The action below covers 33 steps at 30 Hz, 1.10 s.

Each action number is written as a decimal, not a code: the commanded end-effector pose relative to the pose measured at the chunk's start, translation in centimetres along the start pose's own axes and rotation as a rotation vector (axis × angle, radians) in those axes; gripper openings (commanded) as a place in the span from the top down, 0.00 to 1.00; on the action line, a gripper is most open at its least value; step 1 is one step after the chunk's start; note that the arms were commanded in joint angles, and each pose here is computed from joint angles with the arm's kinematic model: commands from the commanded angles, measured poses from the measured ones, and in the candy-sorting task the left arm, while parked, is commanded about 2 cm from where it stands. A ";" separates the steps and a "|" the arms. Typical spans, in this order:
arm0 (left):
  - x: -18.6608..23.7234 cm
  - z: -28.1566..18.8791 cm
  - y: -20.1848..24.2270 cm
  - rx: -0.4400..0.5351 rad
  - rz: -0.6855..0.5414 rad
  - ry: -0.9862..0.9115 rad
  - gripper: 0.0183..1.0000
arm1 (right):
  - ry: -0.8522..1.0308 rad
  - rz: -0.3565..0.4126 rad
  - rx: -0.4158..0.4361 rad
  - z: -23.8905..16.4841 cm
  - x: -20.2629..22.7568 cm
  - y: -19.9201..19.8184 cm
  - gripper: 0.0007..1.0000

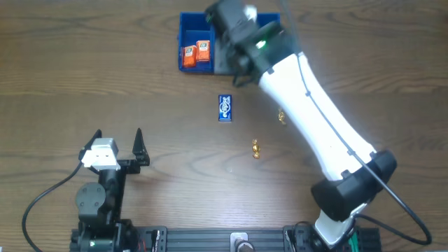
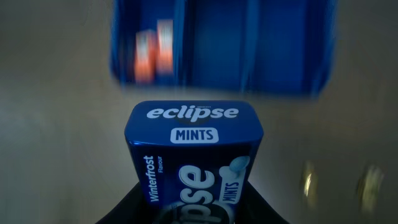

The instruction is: Sort Candies Into Trays

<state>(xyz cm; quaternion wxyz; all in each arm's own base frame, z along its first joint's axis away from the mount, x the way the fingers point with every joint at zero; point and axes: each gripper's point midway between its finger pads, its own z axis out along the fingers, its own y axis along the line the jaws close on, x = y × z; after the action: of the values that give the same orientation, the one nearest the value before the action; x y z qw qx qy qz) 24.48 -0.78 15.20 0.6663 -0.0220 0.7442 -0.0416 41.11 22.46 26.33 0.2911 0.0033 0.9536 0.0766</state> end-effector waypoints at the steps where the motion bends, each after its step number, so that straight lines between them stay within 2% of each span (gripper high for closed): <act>1: 1.6 0.1 0.0 0.005 0.009 0.052 0.00 | -0.120 -0.093 0.023 4.1 -4.8 -0.3 0.84; 6: 1.6 0.1 0.0 0.005 0.009 0.052 0.00 | -0.183 -0.086 0.033 8.9 -6.5 0.4 0.84; 9: 1.6 0.1 0.0 0.005 0.009 0.052 0.00 | -0.170 -0.090 0.073 12.2 -5.9 0.1 0.84; 15: 1.6 0.1 0.0 0.005 0.009 0.052 0.00 | -0.138 -0.100 0.124 15.5 -4.7 -0.5 0.83; 33: 1.6 0.1 0.0 0.005 0.009 0.052 0.00 | -0.114 -0.020 0.196 18.1 -3.3 -2.0 0.82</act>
<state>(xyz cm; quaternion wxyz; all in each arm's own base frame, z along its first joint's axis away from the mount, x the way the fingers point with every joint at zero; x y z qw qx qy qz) 24.48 -0.78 15.20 0.6663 -0.0222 0.7442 -0.0417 53.70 23.86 13.05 0.3367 0.0010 0.9416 -0.0033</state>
